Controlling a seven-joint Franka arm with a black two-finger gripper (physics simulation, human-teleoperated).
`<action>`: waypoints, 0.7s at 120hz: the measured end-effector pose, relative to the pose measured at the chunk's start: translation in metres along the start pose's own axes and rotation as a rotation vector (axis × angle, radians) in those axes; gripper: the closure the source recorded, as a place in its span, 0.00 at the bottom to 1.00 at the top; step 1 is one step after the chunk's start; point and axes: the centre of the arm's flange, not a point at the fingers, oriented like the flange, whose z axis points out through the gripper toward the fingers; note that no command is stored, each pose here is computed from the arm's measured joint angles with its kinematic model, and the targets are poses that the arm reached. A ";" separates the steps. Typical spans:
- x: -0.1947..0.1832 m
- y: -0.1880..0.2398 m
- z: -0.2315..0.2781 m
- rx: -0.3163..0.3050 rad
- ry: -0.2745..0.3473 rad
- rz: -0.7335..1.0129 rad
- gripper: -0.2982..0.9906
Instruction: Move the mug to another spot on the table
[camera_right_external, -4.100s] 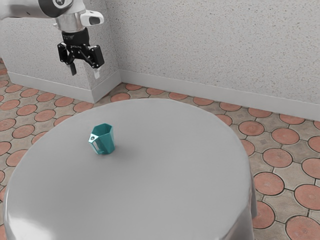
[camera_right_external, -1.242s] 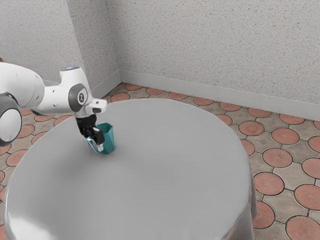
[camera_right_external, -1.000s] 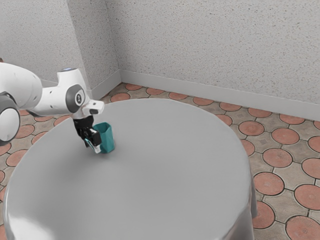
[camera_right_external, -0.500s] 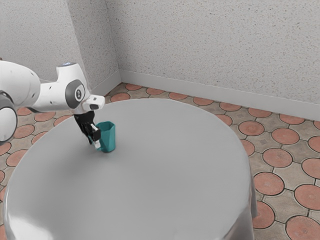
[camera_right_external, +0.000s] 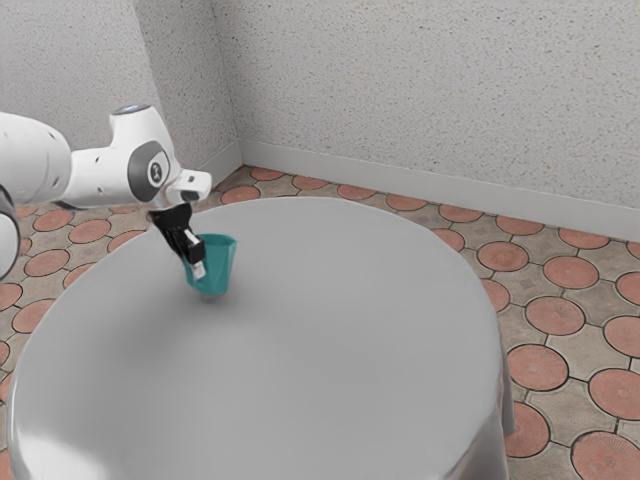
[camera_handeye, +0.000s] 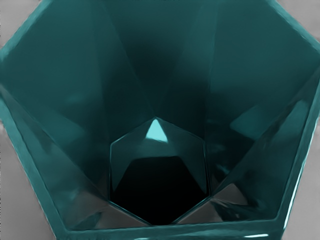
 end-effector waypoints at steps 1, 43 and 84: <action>0.000 0.001 -0.001 0.001 0.001 0.001 0.73; -0.019 0.058 0.009 0.011 0.056 0.016 0.77; -0.033 0.080 0.027 0.012 0.255 -0.096 0.79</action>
